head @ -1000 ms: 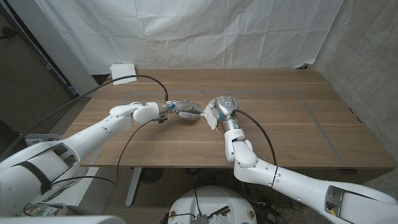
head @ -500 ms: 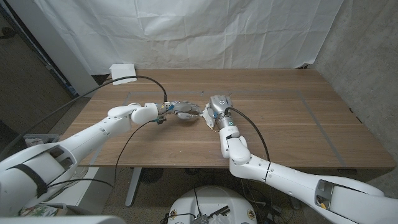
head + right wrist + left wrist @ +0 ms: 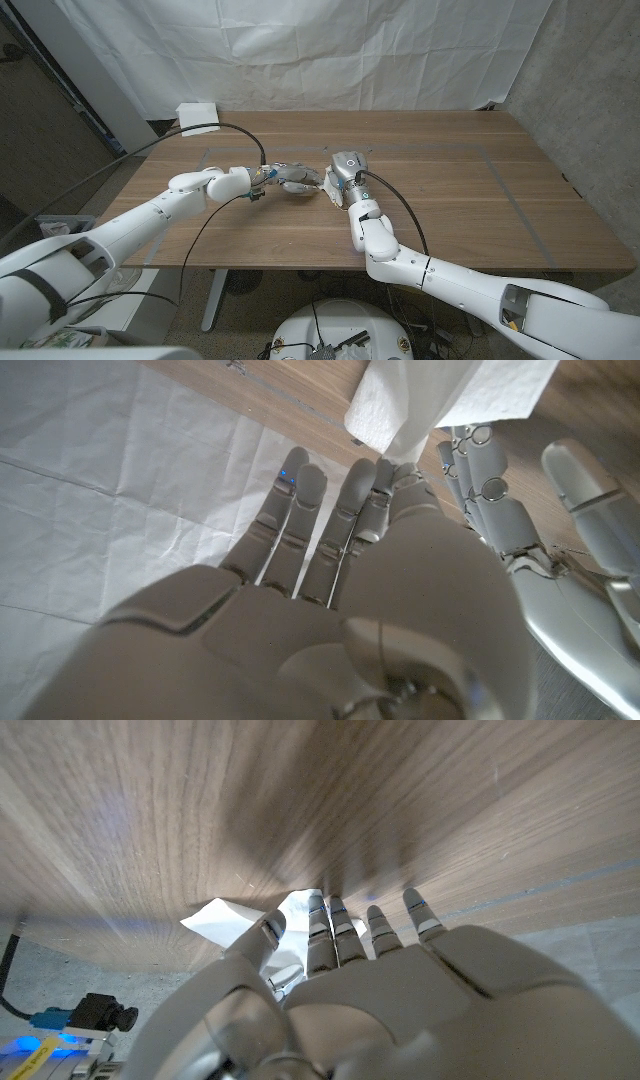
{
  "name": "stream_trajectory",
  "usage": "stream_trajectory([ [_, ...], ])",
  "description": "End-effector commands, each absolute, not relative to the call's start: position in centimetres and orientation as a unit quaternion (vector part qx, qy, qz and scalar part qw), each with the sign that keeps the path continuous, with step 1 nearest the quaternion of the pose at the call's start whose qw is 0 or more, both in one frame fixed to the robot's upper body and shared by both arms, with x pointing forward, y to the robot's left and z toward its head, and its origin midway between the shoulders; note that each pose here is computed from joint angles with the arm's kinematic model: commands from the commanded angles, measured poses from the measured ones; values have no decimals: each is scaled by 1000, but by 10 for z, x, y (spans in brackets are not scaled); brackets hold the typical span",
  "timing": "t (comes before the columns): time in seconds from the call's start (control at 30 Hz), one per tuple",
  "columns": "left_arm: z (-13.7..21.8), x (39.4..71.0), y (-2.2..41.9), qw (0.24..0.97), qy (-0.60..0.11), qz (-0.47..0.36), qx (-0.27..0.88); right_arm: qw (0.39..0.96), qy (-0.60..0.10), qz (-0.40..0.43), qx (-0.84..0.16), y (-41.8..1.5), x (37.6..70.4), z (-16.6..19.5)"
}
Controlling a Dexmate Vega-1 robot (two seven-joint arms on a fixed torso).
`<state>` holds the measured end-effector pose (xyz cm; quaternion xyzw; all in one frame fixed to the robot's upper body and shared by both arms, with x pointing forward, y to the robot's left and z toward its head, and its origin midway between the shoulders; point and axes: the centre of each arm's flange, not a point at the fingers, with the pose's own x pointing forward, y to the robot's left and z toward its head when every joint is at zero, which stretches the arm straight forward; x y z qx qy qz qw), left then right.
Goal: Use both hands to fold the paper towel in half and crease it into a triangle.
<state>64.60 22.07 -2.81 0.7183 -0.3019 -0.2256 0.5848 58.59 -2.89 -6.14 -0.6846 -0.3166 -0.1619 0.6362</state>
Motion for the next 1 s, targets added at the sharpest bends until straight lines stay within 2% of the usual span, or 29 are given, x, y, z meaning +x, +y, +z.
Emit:
stream_trajectory([
  [0.03, -21, 626, 229, 568, -320, -197, 732, 626, -313, -173, -693, -36, 588, -62],
  [0.27, -20, 615, 233, 546, -323, -176, 753, 628, -317, -172, -690, -40, 584, -60],
  [0.6, -21, 619, 230, 544, -312, -180, 758, 636, -340, -141, -678, -34, 564, -66],
  [1.0, -22, 626, 220, 546, -307, -189, 756, 673, -350, -106, -643, -35, 547, -74],
])
